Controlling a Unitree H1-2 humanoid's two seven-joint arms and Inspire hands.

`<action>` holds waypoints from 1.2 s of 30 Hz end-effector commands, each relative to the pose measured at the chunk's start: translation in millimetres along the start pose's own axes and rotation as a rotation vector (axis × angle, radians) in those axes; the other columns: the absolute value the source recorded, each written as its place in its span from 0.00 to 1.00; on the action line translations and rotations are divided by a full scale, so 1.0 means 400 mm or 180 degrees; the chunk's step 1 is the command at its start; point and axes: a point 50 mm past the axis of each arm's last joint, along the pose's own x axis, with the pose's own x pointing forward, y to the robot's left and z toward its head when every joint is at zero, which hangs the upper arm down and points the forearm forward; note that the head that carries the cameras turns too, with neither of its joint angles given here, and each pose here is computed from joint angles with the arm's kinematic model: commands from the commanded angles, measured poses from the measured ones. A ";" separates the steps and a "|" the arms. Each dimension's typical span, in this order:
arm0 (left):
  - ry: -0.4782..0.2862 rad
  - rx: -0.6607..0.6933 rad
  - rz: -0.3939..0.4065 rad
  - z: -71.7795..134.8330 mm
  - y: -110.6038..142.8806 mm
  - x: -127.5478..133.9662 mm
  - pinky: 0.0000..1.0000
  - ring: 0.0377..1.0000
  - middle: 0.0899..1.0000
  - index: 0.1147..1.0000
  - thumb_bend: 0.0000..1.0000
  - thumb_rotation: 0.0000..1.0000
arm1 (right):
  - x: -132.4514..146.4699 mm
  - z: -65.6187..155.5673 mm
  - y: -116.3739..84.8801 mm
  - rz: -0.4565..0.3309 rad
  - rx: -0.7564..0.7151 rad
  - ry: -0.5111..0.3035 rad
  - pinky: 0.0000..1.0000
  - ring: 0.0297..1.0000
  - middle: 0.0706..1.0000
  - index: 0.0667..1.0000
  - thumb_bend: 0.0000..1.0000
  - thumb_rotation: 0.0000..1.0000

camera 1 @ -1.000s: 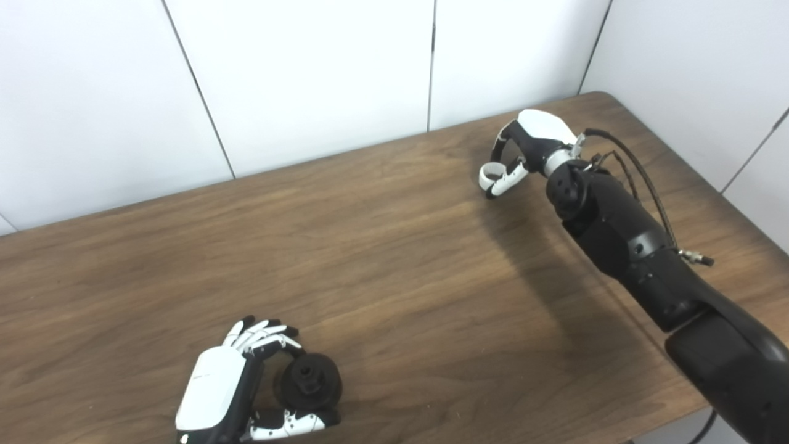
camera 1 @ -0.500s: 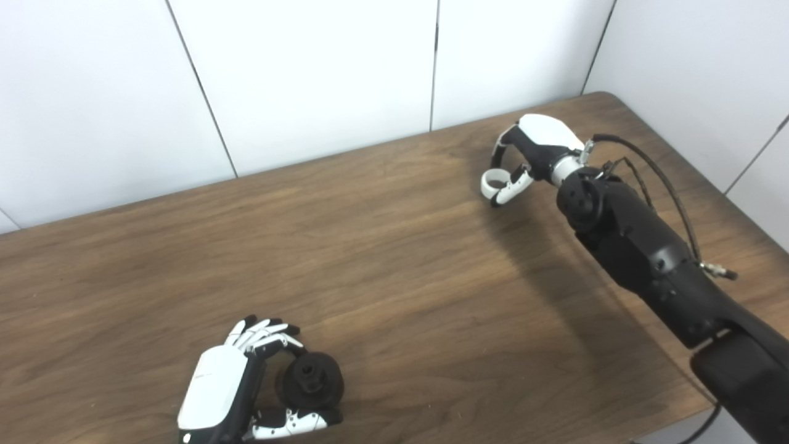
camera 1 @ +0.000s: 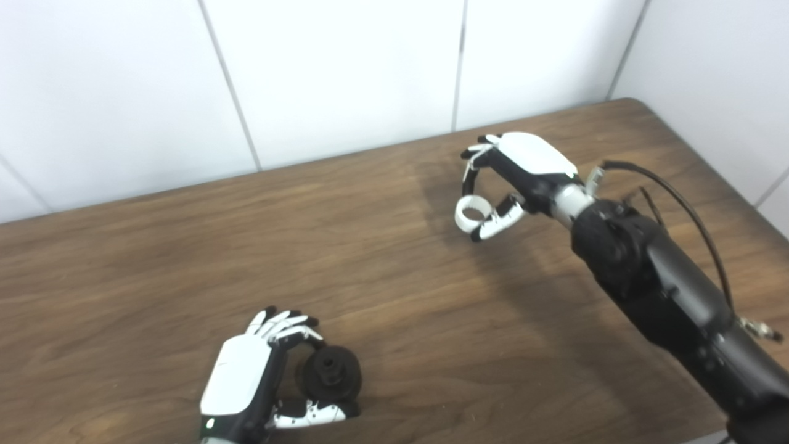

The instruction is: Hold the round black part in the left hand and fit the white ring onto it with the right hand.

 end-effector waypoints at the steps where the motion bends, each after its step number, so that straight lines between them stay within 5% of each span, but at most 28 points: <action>1: -0.0007 0.0003 -0.0051 0.011 -0.005 0.000 0.96 0.84 0.76 0.42 0.52 0.05 | -0.013 0.032 -0.037 -0.0148 -0.0065 -0.0193 1.00 0.96 0.85 0.45 0.52 0.13; 15: 0.0037 0.0047 -0.0093 0.052 -0.017 0.015 0.99 0.87 0.77 0.42 0.52 0.05 | -0.121 0.203 0.020 0.0038 0.0309 -0.0909 1.00 0.96 0.84 0.45 0.52 0.13; 36: 0.0048 0.0068 -0.0102 0.085 -0.014 0.025 1.00 0.87 0.77 0.42 0.52 0.05 | -0.152 0.331 0.078 0.0315 0.0561 -0.1333 1.00 0.98 0.85 0.45 0.52 0.13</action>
